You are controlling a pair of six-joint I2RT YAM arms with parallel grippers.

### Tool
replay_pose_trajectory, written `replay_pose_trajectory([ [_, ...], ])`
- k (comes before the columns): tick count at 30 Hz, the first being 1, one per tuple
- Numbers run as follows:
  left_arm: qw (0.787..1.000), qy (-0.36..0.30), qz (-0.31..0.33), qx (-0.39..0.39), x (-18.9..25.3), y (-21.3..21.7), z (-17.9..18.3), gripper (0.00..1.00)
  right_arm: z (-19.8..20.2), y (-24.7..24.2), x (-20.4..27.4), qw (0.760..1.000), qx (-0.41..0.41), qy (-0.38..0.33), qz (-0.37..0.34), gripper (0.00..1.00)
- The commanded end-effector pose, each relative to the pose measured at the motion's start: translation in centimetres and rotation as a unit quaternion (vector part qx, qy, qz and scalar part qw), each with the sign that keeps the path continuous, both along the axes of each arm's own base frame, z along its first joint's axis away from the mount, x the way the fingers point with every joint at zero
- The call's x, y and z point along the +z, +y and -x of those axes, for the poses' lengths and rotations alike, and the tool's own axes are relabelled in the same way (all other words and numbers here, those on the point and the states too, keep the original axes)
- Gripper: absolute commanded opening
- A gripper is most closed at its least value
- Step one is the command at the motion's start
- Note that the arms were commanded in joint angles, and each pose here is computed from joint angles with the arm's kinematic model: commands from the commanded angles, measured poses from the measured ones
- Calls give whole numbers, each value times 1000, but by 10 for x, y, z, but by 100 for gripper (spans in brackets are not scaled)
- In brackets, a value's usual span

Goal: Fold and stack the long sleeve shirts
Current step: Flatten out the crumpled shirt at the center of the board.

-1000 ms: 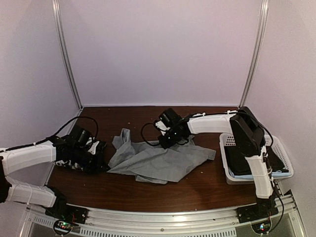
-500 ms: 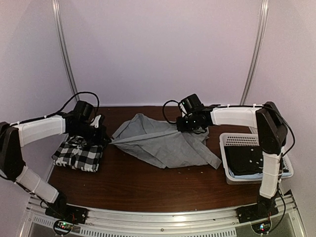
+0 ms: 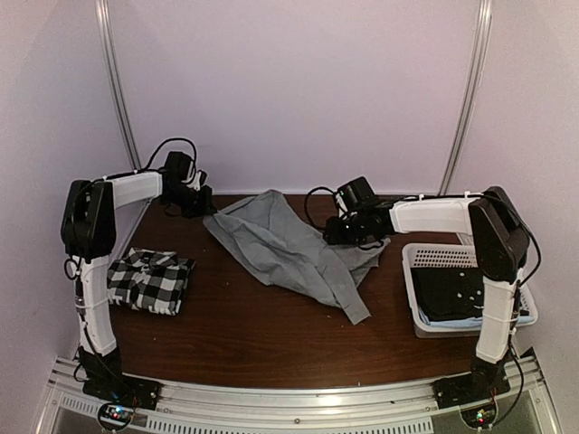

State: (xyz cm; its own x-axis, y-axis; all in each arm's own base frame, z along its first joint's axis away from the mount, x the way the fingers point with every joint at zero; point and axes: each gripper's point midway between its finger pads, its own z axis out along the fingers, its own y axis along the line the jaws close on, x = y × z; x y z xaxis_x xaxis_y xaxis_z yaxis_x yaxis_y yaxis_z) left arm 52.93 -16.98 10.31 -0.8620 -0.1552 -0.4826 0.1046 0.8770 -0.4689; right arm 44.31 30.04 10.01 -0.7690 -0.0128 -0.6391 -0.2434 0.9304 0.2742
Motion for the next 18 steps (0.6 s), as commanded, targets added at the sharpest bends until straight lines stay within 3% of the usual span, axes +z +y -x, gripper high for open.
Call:
replay_pose_trajectory([
  [1, 999, -35, -2, -6, 10, 6, -41, 0, 6, -7, 19, 1000, -7, -11, -10, 57],
  [11, 997, -57, 32, -36, 12, -10, -77, 0, 56, 56, 13, 993, 115, -22, 9, 68],
  [15, 996, -78, 33, -35, 32, -10, -84, 9, 54, 55, 2, 995, 95, -3, 25, 68],
  [18, 995, -93, 11, -19, 49, -1, -85, 26, 50, 47, 1, 996, 75, -6, 39, 68],
])
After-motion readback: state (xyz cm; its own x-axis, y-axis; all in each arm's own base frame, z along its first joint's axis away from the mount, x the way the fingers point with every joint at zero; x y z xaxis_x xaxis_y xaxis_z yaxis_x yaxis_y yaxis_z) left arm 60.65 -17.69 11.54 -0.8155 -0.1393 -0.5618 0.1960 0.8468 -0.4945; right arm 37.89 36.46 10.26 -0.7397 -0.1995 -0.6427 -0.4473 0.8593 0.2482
